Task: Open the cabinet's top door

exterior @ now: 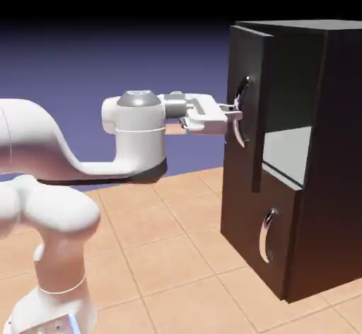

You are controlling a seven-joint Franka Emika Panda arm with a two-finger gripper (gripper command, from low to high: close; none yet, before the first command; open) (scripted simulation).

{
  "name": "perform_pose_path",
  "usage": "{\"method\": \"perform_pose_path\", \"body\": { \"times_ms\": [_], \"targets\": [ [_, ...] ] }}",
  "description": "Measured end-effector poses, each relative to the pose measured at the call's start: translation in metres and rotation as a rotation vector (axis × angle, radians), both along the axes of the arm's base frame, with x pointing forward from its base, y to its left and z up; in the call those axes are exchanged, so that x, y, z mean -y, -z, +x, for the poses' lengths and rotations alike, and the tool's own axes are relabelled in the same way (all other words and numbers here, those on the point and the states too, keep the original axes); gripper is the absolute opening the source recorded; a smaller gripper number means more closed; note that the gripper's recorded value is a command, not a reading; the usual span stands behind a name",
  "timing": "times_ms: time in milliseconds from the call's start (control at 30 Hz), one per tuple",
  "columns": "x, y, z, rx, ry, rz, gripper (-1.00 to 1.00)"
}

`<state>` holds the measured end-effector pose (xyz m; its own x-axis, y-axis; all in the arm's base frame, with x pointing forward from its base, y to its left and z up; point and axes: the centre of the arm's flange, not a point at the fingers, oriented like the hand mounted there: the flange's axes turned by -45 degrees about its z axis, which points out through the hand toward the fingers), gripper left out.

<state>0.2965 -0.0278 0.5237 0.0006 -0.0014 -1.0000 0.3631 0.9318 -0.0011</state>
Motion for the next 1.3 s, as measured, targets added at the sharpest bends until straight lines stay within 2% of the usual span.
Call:
{"method": "perform_pose_path", "body": {
  "times_ms": [767,1300],
  "targets": [
    [-0.137,0.0,-0.069,0.0,0.496,0.002,-1.0],
    [-0.277,0.0,-0.069,0.0,0.948,0.003,-1.0]
  ]
}}
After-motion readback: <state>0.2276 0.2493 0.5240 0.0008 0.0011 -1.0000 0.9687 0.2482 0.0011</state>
